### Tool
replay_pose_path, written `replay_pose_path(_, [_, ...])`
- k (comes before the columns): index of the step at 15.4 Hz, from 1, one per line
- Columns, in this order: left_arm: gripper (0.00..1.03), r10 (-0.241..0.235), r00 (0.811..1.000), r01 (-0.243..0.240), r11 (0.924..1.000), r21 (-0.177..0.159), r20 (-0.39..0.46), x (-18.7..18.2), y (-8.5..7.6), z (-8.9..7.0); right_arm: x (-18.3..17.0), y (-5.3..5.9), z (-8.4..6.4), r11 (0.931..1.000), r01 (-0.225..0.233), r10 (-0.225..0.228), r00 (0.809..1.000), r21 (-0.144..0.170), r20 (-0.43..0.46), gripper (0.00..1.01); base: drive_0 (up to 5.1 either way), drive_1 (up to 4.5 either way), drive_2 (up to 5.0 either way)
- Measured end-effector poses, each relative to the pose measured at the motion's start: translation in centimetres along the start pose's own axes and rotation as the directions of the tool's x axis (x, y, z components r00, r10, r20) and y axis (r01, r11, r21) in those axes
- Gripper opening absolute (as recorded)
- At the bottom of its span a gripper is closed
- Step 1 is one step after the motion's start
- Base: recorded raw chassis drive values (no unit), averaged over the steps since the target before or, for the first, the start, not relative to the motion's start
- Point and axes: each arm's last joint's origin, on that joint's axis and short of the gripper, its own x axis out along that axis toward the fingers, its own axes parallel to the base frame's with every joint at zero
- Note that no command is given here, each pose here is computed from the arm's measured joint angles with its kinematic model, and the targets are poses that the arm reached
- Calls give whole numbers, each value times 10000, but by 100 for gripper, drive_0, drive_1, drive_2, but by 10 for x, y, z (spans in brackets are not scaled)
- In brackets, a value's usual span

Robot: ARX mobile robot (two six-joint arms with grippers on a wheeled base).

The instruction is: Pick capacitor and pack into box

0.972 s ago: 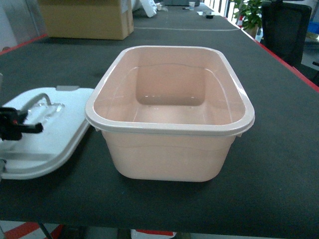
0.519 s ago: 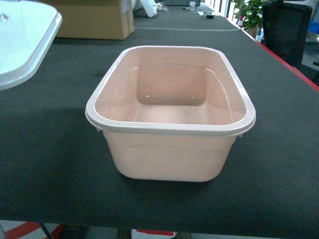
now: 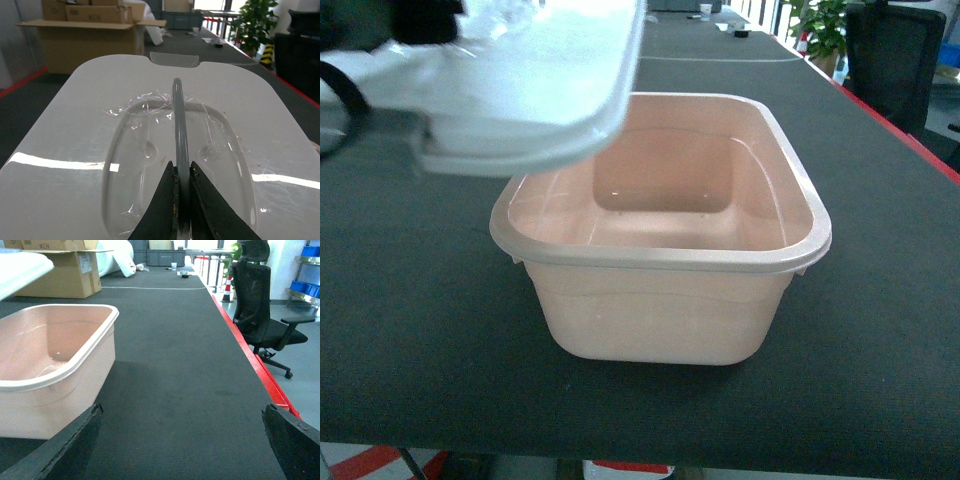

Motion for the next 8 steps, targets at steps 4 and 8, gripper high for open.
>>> replay_pose_path(4, [2, -659, 9965, 656, 9978, -83, -517, 10, -55, -33, 0, 0, 0, 10000, 0, 0, 10000, -4, 0, 98, 0, 0, 0])
replay_pose_path(8, [2, -946, 9927, 925, 9952, -306, -753, 24, -82, -50, 0, 0, 0, 10000, 0, 0, 10000, -4, 0, 98, 0, 0, 0])
